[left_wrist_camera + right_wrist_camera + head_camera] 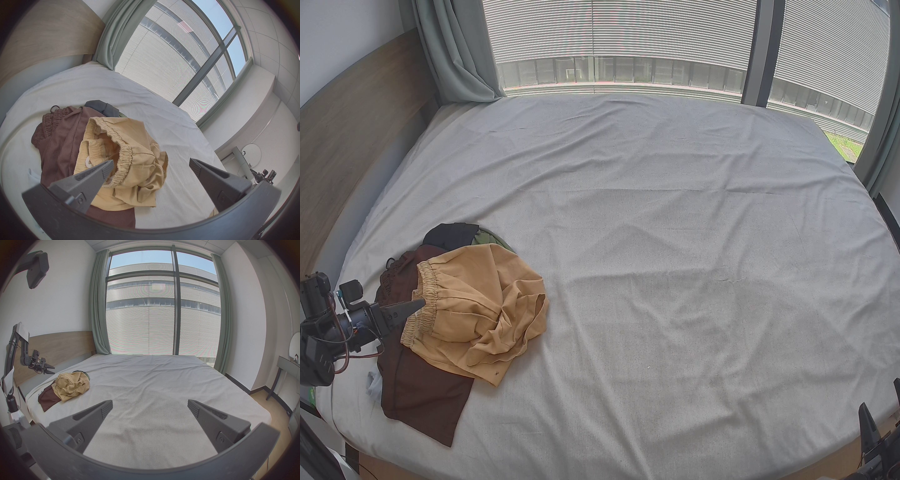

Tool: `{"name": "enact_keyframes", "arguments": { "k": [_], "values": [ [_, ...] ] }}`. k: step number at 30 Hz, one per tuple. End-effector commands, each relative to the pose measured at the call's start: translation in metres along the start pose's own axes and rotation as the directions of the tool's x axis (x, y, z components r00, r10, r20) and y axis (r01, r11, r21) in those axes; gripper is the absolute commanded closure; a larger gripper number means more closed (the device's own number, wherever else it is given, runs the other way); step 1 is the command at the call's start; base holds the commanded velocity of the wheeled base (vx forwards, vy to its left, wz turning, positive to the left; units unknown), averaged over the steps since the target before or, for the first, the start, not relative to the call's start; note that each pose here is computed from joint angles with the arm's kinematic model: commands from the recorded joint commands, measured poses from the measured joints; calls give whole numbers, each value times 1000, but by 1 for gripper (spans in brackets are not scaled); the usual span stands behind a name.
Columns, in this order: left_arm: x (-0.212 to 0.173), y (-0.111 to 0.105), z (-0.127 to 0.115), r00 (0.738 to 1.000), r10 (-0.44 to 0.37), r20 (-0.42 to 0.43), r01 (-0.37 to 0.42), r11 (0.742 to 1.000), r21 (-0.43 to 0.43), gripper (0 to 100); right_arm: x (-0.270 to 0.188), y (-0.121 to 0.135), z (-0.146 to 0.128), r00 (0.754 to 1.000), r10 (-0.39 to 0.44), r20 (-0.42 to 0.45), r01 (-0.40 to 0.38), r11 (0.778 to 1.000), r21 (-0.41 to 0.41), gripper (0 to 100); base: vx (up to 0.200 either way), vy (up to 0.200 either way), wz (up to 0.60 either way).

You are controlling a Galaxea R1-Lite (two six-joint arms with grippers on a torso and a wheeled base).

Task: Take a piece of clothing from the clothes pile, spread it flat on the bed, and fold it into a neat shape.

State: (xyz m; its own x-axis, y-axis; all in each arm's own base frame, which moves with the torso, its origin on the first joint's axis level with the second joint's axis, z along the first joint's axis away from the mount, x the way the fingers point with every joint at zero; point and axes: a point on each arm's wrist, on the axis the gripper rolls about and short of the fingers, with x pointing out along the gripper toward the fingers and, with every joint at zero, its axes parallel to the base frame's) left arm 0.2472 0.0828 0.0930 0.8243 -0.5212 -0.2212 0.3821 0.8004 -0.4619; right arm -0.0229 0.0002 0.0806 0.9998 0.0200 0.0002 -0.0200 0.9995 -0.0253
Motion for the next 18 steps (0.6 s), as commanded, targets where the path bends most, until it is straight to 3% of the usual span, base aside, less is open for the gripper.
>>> {"name": "enact_keyframes", "arguments": {
  "k": [1, 11, 18],
  "values": [
    [11, 10, -6, 1000, -5, -18, 4, 1000, -16, 0, 0, 0, -5, 1000, 0, -5, 0, 1000, -1, 0, 0, 0, 0],
    [24, 22, -8, 1000, -4, -24, 4, 1000, -15, 0, 0, 0, -5, 1000, 2, -5, -2, 1000, 1, 0, 0, 0, 0],
    [36, 19, -11, 999, -40, -32, 40, 999, 7, 0, 0, 0, -5, 1000, 2, -5, -2, 1000, 1, 0, 0, 0, 0]
  ]
}}
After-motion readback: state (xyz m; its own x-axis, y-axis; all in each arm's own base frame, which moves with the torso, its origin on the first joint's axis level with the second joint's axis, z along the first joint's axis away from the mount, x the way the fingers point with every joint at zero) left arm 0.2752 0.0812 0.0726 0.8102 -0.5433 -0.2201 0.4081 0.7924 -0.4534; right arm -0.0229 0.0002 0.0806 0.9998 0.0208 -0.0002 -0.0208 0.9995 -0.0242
